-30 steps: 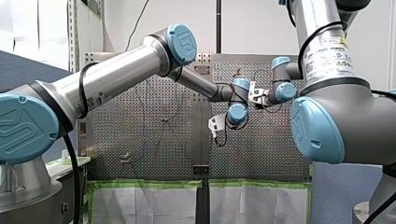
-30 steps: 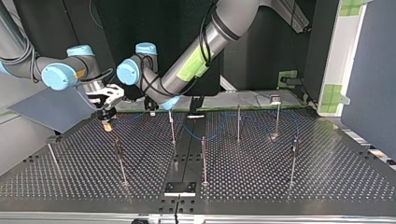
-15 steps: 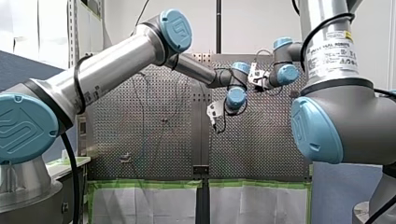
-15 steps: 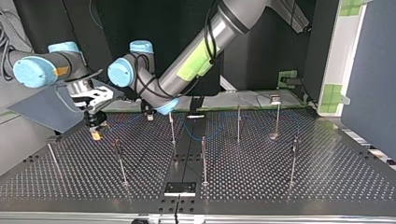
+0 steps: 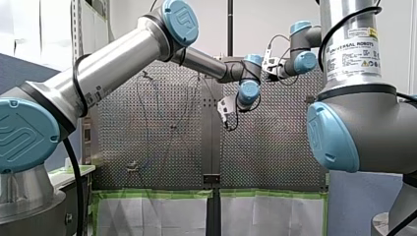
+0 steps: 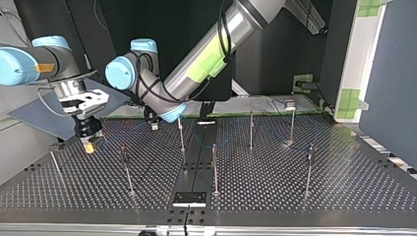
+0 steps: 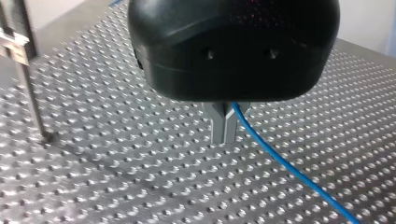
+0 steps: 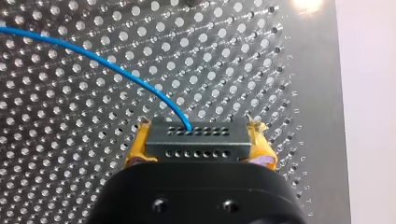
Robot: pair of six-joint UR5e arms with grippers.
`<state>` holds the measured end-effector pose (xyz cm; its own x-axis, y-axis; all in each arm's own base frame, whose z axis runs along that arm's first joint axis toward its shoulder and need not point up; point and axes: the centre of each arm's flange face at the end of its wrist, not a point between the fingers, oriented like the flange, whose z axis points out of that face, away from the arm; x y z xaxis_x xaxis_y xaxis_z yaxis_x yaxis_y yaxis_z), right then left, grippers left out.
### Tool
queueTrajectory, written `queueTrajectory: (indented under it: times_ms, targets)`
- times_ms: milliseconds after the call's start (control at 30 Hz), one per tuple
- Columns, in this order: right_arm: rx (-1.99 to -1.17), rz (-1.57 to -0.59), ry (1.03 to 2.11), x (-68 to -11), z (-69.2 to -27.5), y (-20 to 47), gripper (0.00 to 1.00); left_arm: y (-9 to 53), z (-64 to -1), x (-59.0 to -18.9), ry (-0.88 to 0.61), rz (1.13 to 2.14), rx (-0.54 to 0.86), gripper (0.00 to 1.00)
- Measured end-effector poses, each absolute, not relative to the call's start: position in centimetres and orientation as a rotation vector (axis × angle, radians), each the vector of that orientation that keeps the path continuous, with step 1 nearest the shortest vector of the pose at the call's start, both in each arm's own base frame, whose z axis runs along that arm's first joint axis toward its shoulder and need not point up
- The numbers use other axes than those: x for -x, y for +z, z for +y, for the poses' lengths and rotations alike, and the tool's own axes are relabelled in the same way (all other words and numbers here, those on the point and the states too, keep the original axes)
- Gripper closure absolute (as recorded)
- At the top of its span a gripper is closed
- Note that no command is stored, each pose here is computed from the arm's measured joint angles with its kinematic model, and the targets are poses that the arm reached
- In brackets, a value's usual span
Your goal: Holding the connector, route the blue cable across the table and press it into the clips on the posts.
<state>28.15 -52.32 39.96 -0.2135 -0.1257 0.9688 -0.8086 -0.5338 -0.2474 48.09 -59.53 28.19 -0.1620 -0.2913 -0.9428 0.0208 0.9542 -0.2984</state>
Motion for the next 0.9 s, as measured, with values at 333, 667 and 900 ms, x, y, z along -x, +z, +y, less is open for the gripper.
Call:
queueTrajectory:
  times_ms: [333, 667, 900]
  targets:
    - [-1.559, -1.117, 1.794, -28.1, -52.1, 40.0, 1.00, 32.1, -59.1, -47.5, -0.312, 1.672, 0.228, 0.98]
    - [-1.570, -1.110, 1.803, -28.1, -52.1, 41.1, 1.00, 34.5, -58.1, -48.1, -0.328, 1.637, 0.253, 0.98]
    - [-1.581, -1.099, 1.813, -28.2, -52.0, 41.7, 1.00, 35.8, -58.1, -49.1, -0.348, 1.591, 0.272, 0.98]
